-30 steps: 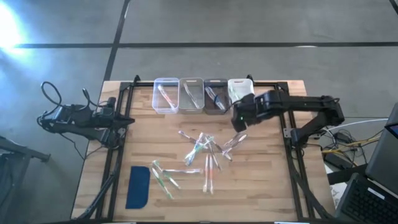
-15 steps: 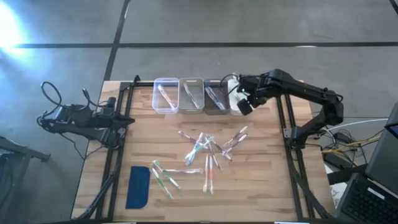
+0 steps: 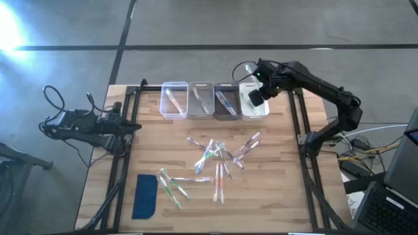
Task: Pick & Place Toothbrushes
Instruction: Put the green toothbrush into the white bin
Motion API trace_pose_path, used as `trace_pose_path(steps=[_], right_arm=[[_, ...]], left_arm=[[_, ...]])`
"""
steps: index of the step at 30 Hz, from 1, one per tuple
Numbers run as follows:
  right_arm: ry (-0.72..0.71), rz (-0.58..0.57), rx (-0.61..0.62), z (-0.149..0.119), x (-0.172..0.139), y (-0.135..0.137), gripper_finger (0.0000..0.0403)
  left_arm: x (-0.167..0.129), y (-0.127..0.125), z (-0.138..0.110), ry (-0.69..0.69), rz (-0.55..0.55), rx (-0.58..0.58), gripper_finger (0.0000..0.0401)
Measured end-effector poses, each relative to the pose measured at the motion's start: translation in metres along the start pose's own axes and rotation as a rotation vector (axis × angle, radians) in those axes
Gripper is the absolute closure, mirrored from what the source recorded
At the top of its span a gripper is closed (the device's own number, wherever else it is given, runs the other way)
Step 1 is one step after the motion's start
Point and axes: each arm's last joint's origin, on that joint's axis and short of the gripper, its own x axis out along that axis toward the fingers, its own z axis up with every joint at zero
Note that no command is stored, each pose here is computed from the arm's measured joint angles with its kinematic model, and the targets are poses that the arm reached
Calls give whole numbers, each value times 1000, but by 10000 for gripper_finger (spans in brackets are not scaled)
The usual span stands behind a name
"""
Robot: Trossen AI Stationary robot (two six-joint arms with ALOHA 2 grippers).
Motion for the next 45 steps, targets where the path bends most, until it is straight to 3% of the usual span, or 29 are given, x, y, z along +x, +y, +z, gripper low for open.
trace_pose_path(steps=[15,24,45], right_arm=[[98,-2,-11,-14,68,-5,366],[103,-1,-6,-22,93,-7,366],[200,-40,-83,-5,150,2,366]], left_arm=[[0,0,0,0,0,0,375],[0,0,0,1,0,0,375],[0,0,0,1,0,1,375]])
